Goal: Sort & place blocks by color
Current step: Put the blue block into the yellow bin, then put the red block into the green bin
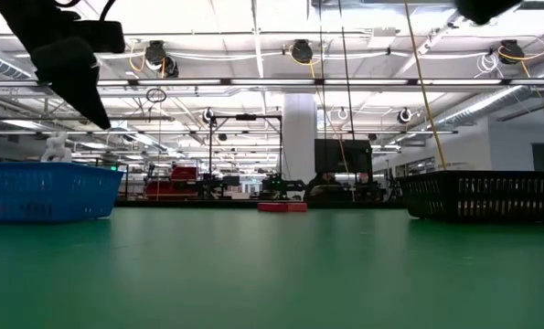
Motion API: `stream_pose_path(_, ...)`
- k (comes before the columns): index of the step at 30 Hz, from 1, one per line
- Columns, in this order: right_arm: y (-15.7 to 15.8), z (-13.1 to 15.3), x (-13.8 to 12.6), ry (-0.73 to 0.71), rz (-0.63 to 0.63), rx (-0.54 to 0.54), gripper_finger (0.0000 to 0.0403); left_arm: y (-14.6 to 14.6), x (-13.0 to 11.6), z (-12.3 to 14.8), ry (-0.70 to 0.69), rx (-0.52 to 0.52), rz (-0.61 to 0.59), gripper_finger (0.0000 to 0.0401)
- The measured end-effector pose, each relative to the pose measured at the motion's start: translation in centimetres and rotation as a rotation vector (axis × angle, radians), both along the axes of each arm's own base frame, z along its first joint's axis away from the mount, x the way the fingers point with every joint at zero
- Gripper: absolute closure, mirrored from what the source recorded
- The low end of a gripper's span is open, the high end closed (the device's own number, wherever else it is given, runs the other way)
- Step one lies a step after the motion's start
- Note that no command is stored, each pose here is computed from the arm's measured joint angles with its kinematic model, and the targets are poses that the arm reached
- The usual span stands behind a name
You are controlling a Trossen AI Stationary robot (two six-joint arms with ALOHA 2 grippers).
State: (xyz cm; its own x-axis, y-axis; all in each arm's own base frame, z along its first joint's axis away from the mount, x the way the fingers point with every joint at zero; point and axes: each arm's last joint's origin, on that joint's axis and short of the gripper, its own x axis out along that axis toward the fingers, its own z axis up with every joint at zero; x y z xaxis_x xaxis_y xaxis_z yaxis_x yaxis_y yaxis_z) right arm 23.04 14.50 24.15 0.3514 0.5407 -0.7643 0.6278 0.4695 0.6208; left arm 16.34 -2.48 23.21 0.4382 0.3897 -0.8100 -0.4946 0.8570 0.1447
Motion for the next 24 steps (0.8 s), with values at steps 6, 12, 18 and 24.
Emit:
stream_pose_path(6,1.6,-1.6,-2.0,0.203,-0.106,0.046,0.0285,-0.1,0.4,0.2,-0.037,0.002,-0.023,0.027)
stream_pose_path(12,1.8,-4.0,-3.6,0.394,-0.188,0.088,0.0275,-0.1,0.4,0.2,-0.035,0.002,-0.024,0.027)
stream_pose_path(18,1.7,-4.9,-3.8,0.419,-0.239,0.122,0.0229,-0.1,0.4,0.2,-0.036,0.001,-0.022,0.027)
stream_pose_path(24,2.4,-3.8,-3.0,0.307,-0.202,0.242,0.0193,-0.1,0.4,0.2,-0.034,0.001,-0.024,0.027)
